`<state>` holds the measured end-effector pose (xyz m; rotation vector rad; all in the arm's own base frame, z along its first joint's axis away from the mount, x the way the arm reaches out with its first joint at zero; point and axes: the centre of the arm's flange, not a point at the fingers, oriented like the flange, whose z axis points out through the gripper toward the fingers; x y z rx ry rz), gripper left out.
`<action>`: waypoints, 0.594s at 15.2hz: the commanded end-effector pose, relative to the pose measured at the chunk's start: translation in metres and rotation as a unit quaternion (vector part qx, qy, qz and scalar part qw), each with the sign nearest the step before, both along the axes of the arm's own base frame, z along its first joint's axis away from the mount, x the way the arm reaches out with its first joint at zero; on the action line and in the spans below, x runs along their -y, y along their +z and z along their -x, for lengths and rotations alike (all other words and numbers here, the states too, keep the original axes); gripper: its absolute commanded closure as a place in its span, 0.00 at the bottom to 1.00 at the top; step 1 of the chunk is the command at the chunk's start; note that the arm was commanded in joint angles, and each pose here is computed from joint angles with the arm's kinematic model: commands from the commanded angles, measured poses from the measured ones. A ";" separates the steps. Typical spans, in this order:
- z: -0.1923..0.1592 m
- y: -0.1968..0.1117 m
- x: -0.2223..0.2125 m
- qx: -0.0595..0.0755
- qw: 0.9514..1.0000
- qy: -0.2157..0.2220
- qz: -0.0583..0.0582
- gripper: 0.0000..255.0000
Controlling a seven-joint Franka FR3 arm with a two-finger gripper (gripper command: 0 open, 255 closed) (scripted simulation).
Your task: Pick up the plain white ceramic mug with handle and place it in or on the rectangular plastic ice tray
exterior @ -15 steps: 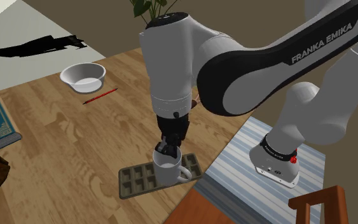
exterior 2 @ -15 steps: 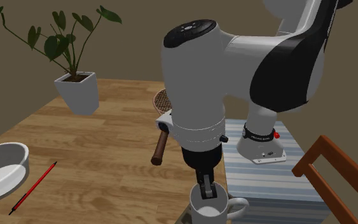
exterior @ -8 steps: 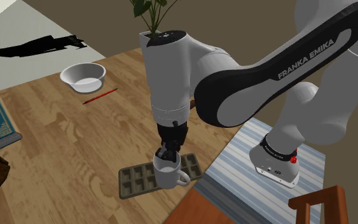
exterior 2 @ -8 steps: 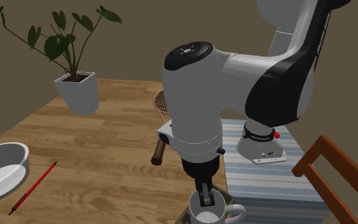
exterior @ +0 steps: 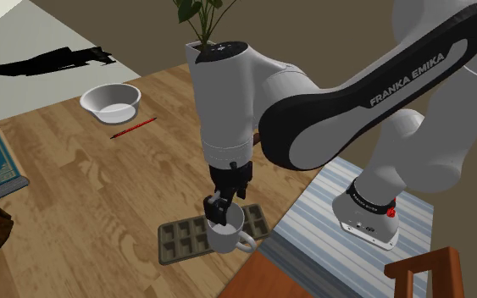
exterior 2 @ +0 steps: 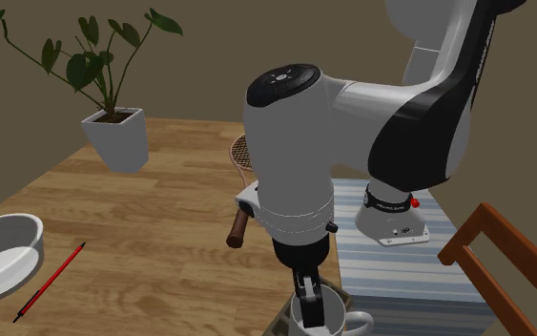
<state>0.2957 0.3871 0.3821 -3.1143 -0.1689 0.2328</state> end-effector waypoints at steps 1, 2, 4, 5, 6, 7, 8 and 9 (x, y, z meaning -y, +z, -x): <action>0.000 0.000 0.000 0.000 1.000 0.000 0.000 0.00; 0.000 0.000 0.000 0.000 1.000 0.000 0.000 0.00; -0.002 0.013 0.000 0.000 1.000 0.000 0.000 0.00; -0.004 0.026 0.000 0.000 1.000 0.000 0.000 0.00; -0.006 0.039 0.000 0.000 1.000 0.000 0.000 0.00; -0.007 0.049 0.000 0.000 1.000 0.000 0.000 0.00; -0.007 0.049 0.000 0.000 1.000 0.000 0.000 0.00; -0.007 0.049 0.000 0.000 1.000 0.000 0.000 0.00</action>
